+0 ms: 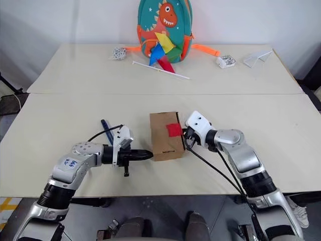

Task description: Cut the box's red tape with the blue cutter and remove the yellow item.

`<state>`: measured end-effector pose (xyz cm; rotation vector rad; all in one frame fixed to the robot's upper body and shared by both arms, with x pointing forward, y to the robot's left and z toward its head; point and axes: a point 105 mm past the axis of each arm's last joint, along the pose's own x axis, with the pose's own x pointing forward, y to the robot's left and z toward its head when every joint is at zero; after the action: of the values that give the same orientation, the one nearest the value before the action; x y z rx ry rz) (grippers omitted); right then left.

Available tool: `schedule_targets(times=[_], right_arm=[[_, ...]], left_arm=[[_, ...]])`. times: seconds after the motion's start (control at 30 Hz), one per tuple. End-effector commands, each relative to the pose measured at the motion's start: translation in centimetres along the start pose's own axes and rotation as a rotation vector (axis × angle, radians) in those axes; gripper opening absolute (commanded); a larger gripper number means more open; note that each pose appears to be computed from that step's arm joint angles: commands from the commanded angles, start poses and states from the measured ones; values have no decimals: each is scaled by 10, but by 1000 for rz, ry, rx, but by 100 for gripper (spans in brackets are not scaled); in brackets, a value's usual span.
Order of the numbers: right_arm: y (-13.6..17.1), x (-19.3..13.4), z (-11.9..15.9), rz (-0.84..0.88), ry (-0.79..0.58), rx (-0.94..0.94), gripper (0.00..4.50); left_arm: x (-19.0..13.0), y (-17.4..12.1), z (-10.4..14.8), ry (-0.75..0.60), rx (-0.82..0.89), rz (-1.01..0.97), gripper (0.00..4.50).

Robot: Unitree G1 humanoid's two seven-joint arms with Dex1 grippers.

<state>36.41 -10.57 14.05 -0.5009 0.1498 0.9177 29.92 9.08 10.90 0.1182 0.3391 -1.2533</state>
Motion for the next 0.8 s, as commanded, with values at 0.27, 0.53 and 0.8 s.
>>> schedule_targets(times=[0.27, 0.53, 0.8], right_arm=[[-13, 13, 17, 41, -83, -86, 0], [-28, -9, 23, 5, -125, -84, 0], [-25, -93, 32, 85, -231, 68, 39]], left_arm=[[15, -9, 11, -49, 28, -35, 3], [6, -7, 21, -76, 81, -7, 3], [-86, 6, 63, -218, 235, 114, 0]])
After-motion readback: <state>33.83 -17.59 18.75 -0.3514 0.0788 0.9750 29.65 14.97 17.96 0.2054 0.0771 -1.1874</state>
